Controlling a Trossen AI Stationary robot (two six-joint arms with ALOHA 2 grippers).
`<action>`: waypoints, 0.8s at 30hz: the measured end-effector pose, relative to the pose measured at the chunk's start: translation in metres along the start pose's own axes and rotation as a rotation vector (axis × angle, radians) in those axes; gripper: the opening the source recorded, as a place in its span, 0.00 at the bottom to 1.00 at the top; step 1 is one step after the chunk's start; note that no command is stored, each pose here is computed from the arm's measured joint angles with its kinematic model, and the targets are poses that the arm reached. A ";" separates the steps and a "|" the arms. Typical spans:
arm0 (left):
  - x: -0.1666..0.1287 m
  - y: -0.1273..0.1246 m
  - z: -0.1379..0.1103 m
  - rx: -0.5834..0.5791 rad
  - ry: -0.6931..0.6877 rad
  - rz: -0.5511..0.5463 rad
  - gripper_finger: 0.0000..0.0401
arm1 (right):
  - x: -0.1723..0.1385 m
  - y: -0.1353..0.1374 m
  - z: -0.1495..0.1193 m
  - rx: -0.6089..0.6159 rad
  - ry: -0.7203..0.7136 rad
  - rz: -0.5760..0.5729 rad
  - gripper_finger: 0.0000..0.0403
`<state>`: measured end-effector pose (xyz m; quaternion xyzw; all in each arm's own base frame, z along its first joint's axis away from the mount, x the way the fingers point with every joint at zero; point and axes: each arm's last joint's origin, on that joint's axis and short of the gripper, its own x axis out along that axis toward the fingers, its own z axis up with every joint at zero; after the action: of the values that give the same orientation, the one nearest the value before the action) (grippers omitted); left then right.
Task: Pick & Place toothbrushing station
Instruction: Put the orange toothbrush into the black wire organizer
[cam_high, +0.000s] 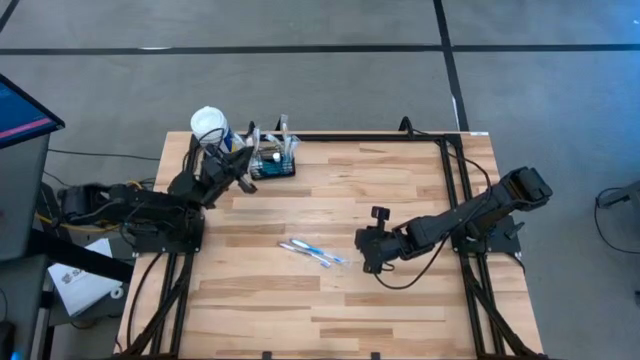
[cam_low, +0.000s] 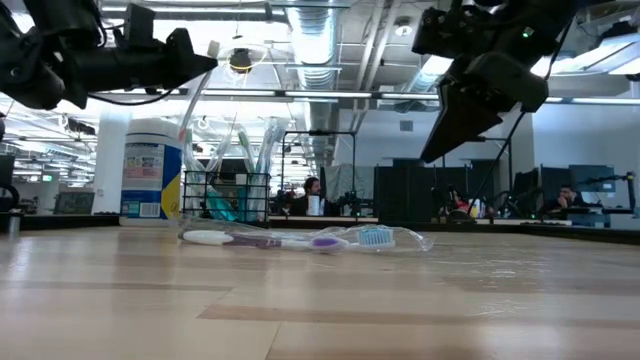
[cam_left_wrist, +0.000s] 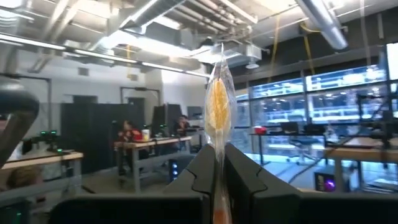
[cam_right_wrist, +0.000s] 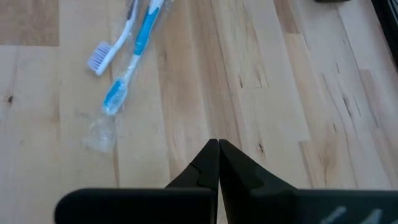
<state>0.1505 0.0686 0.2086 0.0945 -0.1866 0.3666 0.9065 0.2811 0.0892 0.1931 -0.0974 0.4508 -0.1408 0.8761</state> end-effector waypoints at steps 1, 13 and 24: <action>0.001 0.002 0.000 0.004 -0.001 0.011 0.01 | 0.000 -0.001 0.000 0.003 0.001 -0.002 0.00; 0.005 0.020 0.002 0.042 -0.055 0.063 0.01 | 0.006 -0.010 0.002 0.004 0.013 -0.023 0.00; 0.016 0.028 -0.015 0.059 -0.019 0.116 0.01 | 0.012 -0.022 0.004 0.004 0.028 -0.049 0.00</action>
<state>0.1456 0.1039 0.2022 0.1135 -0.1897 0.4231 0.8787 0.2877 0.0643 0.1930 -0.1049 0.4603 -0.1644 0.8661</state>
